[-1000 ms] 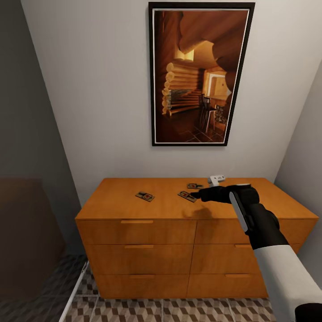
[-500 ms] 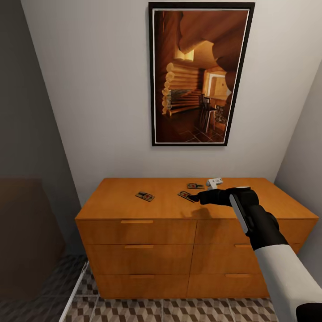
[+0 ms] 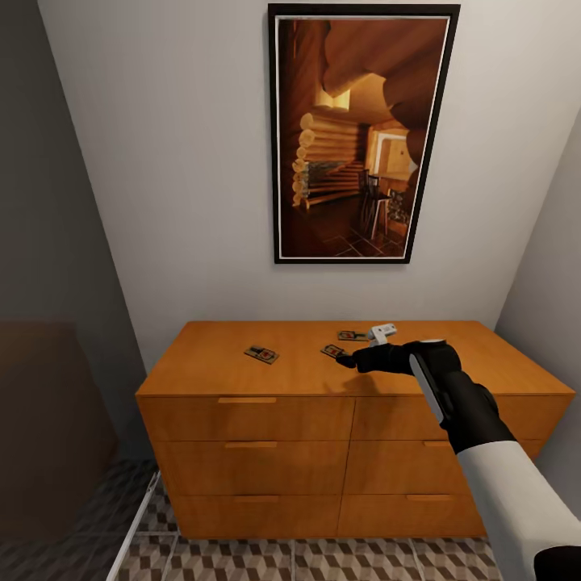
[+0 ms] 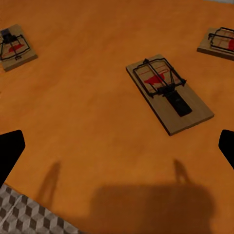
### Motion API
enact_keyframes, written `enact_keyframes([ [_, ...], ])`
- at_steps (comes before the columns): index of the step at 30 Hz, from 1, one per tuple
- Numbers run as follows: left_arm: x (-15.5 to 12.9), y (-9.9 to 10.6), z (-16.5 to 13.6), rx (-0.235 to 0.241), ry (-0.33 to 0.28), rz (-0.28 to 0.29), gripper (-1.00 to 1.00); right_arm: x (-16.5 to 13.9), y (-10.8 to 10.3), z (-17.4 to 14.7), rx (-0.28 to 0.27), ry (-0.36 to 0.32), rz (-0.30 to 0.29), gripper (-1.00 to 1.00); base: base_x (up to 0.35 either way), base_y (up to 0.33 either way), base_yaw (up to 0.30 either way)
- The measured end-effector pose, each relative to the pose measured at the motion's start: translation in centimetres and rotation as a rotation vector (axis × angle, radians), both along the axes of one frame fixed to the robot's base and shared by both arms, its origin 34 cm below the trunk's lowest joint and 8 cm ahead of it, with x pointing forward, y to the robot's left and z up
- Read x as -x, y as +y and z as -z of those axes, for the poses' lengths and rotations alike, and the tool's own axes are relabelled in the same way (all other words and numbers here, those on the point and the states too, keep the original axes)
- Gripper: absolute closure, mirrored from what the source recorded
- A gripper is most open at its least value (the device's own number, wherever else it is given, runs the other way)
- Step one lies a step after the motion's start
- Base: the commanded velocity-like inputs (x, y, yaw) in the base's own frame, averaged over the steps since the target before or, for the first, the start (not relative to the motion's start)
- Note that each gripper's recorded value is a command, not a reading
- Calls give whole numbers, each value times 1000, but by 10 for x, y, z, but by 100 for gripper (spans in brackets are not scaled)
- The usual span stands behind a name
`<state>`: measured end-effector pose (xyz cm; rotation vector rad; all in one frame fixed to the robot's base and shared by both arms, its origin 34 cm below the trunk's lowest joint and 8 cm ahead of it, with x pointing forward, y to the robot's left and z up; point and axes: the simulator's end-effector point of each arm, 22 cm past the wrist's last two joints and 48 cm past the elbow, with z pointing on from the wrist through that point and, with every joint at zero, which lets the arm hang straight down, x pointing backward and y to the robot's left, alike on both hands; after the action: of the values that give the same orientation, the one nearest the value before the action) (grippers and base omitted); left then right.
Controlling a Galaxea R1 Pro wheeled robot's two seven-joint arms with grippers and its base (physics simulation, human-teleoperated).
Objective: Take the four mousetraps from the cabinet in the bathroom and place them on the bathroom floor. Make sure all four end up on the same floor surface, and ensure that at least two of them are either under or directly next to the same bathroom sink.
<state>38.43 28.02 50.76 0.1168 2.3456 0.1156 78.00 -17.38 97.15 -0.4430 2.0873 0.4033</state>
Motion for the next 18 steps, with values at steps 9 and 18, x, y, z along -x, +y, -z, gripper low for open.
enact_keyframes([
  [9,0,0,0,0,0,-1,100,-2,-12,-1,19,-19,-2,-100,0,0,0],
  [18,0,0,0,0,0,0,100,11,-27,-12,22,-43,-100,-100,0,0,0],
])
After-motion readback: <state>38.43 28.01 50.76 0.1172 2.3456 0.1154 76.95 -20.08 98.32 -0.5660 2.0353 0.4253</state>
